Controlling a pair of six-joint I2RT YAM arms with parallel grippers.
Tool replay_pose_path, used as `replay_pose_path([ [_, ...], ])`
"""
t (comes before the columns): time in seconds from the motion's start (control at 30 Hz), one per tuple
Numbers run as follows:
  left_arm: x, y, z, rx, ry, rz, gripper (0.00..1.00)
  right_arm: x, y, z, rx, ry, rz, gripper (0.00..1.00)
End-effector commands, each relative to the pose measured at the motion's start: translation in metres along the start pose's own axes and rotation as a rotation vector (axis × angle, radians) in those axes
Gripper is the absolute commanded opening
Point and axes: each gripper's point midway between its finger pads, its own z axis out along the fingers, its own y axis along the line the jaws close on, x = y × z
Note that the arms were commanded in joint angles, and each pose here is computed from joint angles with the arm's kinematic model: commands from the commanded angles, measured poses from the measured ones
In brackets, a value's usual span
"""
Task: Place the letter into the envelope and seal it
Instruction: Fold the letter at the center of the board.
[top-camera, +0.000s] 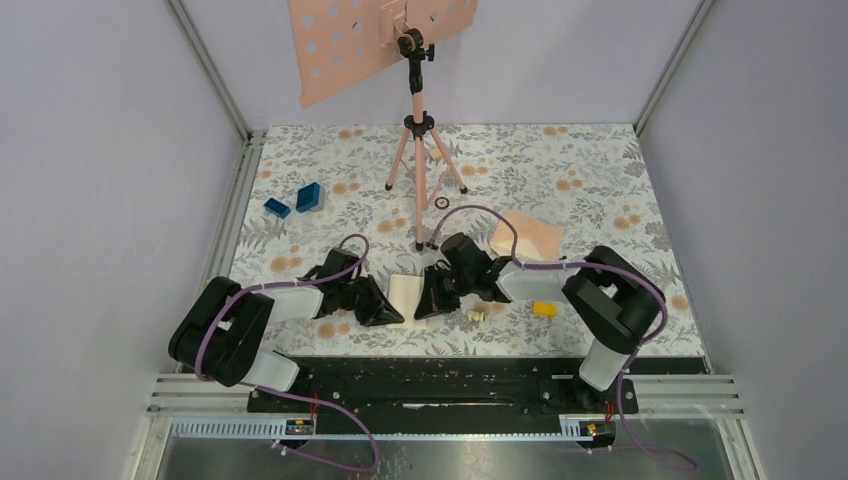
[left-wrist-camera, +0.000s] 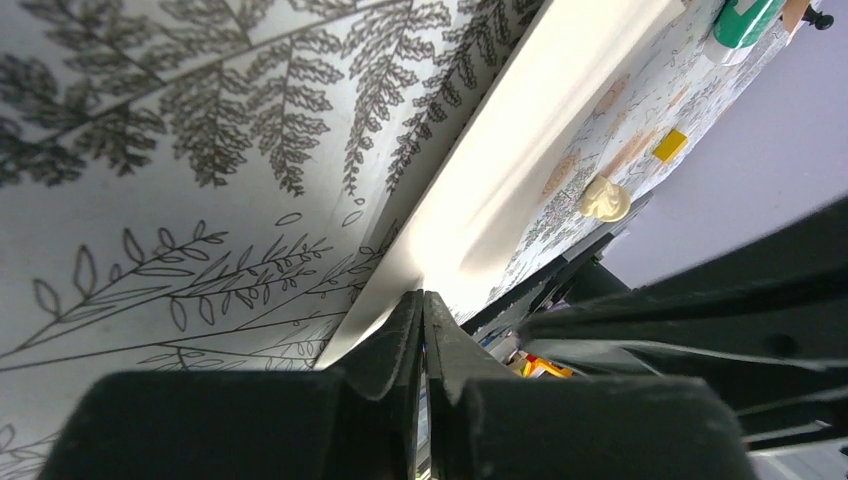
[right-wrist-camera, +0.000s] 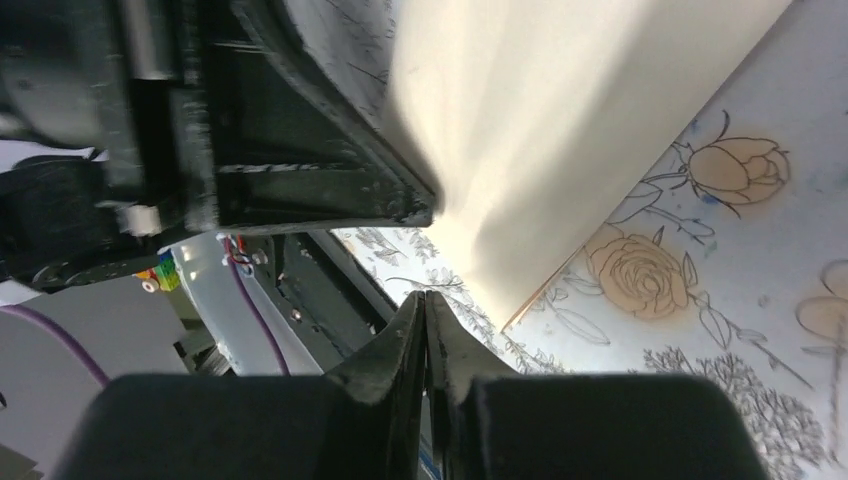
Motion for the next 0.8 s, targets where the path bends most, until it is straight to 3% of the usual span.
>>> replay_pose_path([
  [0.0,-0.006,0.013,0.001,-0.075,-0.054,-0.024,0.03,0.015,-0.007,0.019,0.004,0.09,0.049,0.06],
  [0.13,-0.011,-0.007,-0.004,-0.033,-0.068,0.007,0.03,0.021,-0.033,0.025,0.123,0.129,0.112,0.03],
  [0.37,-0.039,-0.055,-0.016,0.025,-0.127,0.096,0.04,0.021,-0.044,0.027,0.159,0.144,0.143,0.02],
  [0.53,-0.077,-0.048,-0.008,-0.101,-0.176,0.091,0.02,0.02,-0.045,0.025,0.161,0.135,0.135,0.01],
  [0.77,-0.101,-0.029,0.017,-0.216,-0.16,0.057,0.0,0.024,-0.052,0.016,0.201,0.142,0.122,0.01],
])
